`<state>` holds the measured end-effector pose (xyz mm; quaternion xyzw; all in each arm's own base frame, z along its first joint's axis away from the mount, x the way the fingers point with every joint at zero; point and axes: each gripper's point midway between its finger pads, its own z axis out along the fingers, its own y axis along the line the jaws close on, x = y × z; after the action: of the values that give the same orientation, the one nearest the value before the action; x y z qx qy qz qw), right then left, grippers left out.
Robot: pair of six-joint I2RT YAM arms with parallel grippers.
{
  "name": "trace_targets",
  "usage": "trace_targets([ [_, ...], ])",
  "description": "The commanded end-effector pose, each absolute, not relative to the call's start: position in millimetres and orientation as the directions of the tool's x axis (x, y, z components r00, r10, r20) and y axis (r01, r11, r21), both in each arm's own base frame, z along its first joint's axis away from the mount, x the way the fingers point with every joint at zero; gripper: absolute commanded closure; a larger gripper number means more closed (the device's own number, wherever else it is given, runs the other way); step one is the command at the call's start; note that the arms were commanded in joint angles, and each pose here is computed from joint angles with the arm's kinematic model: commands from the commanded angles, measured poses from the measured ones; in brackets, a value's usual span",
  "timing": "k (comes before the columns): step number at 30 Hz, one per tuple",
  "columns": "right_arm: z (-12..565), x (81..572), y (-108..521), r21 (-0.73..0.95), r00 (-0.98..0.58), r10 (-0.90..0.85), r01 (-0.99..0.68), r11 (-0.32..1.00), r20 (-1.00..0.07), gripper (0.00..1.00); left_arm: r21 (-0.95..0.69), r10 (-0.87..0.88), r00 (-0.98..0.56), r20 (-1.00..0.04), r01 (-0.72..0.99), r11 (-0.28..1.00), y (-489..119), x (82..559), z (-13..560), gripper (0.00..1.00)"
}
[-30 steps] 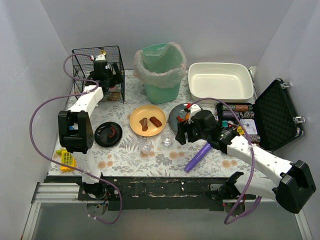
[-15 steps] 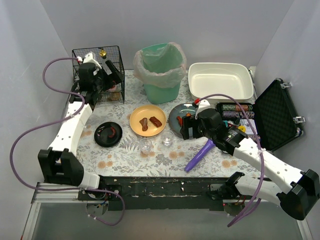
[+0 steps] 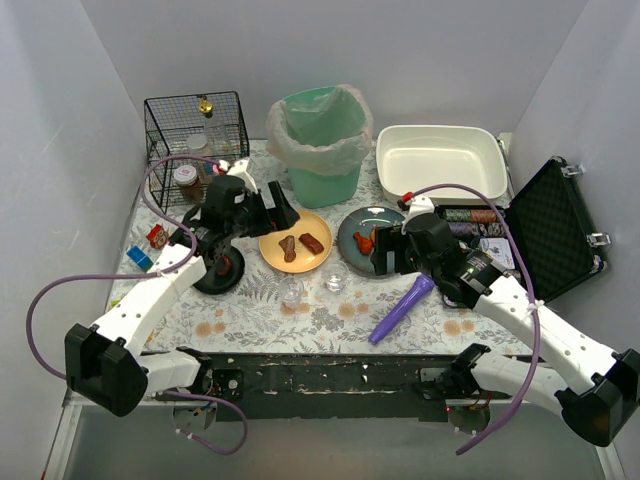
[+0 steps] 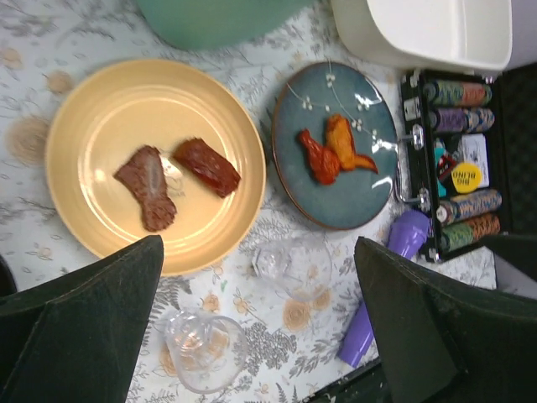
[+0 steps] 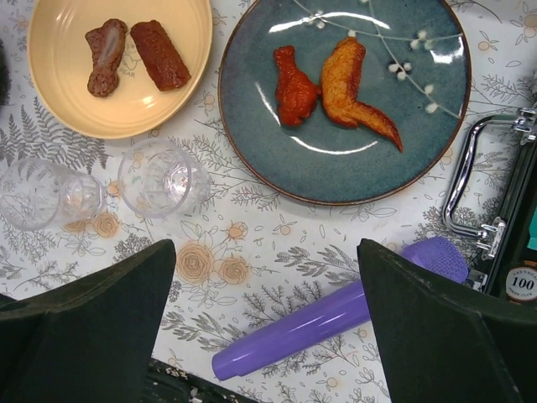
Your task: Clear the kitchen counter
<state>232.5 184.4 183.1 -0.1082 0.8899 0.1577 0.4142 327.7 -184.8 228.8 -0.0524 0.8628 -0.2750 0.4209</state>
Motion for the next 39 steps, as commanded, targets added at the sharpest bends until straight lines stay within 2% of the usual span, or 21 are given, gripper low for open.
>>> trace_targets([
  [1, 204, 237, 178, 0.202, -0.612, -0.009, -0.275, 0.94, -0.791, 0.02, -0.532, -0.268, -0.677, -0.686, 0.215, 0.819, -218, 308, 220, 0.02],
  [5, 200, 233, 175, 0.211, -0.623, 0.003, -0.261, 0.942, -0.783, 0.02, -0.52, -0.182, -0.713, -0.677, 0.289, 0.804, -250, 298, 204, 0.02],
  [12, 194, 229, 174, 0.224, -0.635, 0.015, -0.252, 0.941, -0.773, 0.04, -0.471, -0.064, -0.769, -0.636, 0.32, 0.822, -278, 287, 162, 0.05],
  [26, 188, 228, 174, 0.225, -0.642, 0.009, -0.256, 0.94, -0.767, 0.05, -0.382, 0.071, -0.81, -0.582, 0.35, 0.855, -296, 270, 110, 0.27],
  [36, 183, 226, 174, 0.227, -0.649, 0.005, -0.258, 0.939, -0.761, 0.05, -0.33, 0.122, -0.824, -0.553, 0.352, 0.876, -303, 268, 86, 0.34],
  [39, 180, 225, 174, 0.227, -0.65, 0.002, -0.261, 0.938, -0.76, 0.05, -0.329, 0.13, -0.824, -0.551, 0.358, 0.874, -308, 269, 85, 0.42],
])
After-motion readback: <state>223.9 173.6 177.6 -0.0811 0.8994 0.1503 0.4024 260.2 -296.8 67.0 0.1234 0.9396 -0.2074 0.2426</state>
